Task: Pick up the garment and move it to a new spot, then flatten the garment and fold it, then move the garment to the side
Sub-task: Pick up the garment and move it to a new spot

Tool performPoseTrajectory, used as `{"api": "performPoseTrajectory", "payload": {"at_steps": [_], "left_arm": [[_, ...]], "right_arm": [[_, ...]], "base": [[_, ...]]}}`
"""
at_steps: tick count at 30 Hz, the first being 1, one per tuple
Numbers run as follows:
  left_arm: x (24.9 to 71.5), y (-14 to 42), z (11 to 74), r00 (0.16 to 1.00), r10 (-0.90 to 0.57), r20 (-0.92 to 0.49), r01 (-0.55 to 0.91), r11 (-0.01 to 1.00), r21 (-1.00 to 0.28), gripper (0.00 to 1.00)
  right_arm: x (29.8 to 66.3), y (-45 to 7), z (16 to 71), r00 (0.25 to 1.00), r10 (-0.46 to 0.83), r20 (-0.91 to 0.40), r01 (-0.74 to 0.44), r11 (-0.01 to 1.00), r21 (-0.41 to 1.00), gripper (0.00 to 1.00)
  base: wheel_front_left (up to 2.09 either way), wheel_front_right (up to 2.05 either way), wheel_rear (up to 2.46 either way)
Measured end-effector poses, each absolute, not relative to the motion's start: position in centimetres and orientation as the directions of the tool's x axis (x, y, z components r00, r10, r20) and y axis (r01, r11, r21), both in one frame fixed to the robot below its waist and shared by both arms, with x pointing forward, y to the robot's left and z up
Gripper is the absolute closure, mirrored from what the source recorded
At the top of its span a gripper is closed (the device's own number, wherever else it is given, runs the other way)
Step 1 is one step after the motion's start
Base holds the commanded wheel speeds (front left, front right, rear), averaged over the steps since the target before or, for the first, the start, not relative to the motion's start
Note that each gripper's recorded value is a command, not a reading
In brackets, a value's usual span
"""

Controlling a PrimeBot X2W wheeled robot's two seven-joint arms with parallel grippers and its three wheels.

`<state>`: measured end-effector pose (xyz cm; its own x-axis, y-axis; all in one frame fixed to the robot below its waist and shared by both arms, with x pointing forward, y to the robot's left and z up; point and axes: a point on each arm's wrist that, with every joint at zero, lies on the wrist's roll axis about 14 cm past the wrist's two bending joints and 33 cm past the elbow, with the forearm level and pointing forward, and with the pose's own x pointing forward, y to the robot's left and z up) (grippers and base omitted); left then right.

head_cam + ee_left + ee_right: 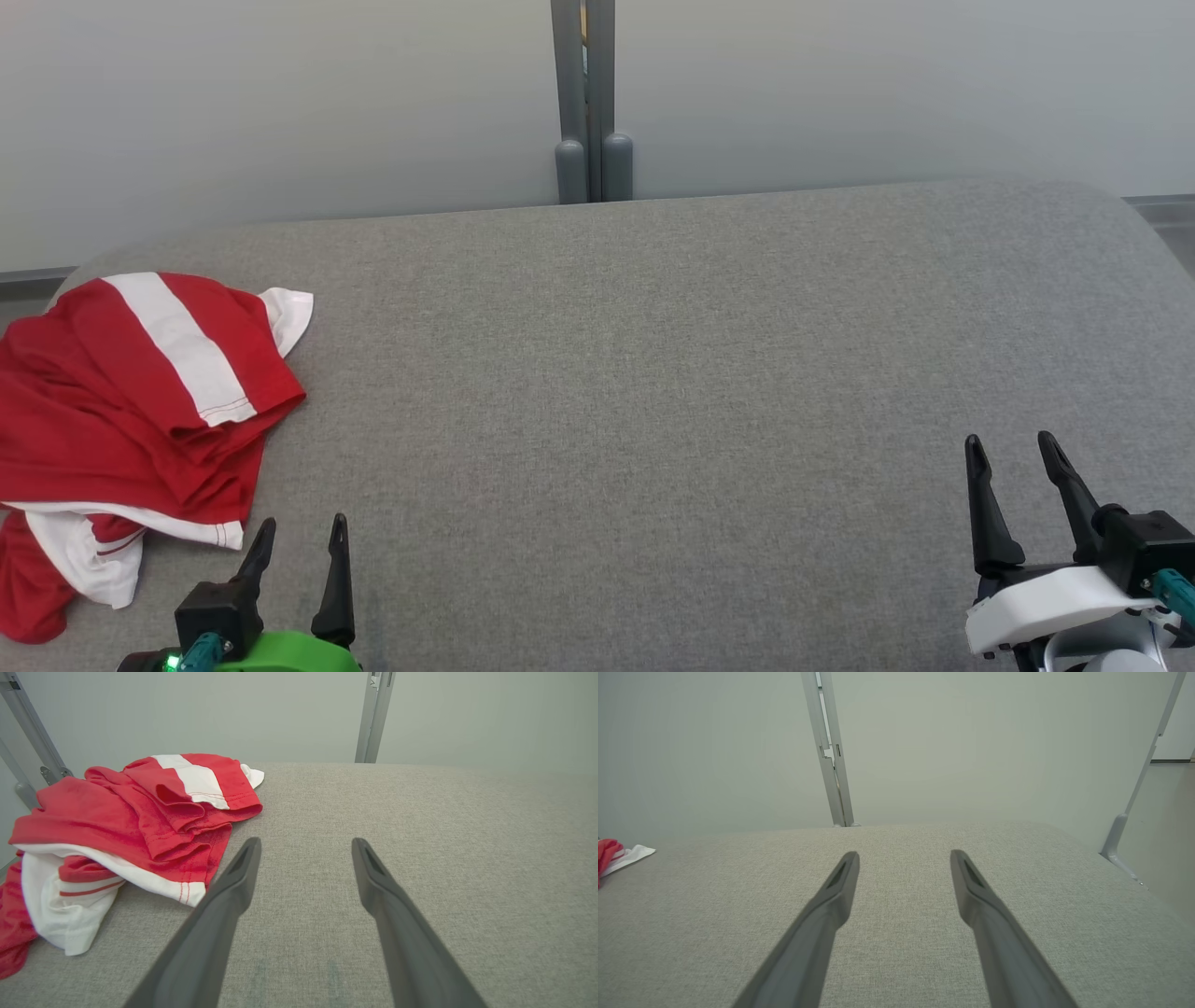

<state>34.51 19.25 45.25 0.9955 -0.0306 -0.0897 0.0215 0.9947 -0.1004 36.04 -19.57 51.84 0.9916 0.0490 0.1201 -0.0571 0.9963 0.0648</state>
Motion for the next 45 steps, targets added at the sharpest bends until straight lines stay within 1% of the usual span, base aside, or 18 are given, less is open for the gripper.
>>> {"api": "performPoseTrajectory", "payload": {"at_steps": [16, 25, 31, 37, 43, 44, 45], "left_arm": [[34.2, 19.4, 45.4, 0.996, -0.024, -0.085, 0.016, 0.995, -0.103, 0.0], [33.7, 21.2, 45.9, 0.997, 0.025, -0.071, -0.032, 0.995, -0.098, 0.0], [32.2, 23.6, 45.9, 0.992, 0.103, -0.07, -0.109, 0.989, -0.097, 0.0], [29.7, 26.7, 45.9, 0.976, 0.208, -0.071, -0.214, 0.972, -0.096, 0.0], [26.5, 30.4, 46.0, 0.937, 0.344, -0.065, -0.349, 0.932, -0.101, 0.0], [25.9, 31.0, 46.1, 0.927, 0.369, -0.063, -0.374, 0.922, -0.103, 0.0], [24.6, 32.5, 46.4, 0.904, 0.424, -0.055, -0.428, 0.898, -0.107, 0.0]], "right_arm": [[36.1, -18.9, 51.8, 0.991, 0.061, 0.121, -0.072, 0.994, 0.082, 0.0], [37.2, -16.6, 51.8, 0.984, 0.13, 0.12, -0.14, 0.987, 0.081, 0.0], [38.5, -13.7, 52.0, 0.969, 0.212, 0.124, -0.222, 0.972, 0.08, 0.0], [39.9, -9.6, 52.0, 0.94, 0.318, 0.124, -0.329, 0.941, 0.081, 0.0], [41.2, -4.5, 52.3, 0.887, 0.441, 0.134, -0.453, 0.888, 0.08, 0.0], [41.3, -3.5, 52.4, 0.874, 0.466, 0.137, -0.478, 0.875, 0.079, 0.0], [41.5, -1.2, 52.6, 0.843, 0.519, 0.144, -0.532, 0.843, 0.076, 0.0]], "base": [[0.0, 0.0, 0.0], [0.0, 0.0, 0.0], [0.0, 0.0, 0.0], [0.0, 0.0, 0.0], [0.0, 0.0, 0.0], [0.0, 0.0, 0.0], [0.0, 0.0, 0.0]]}}
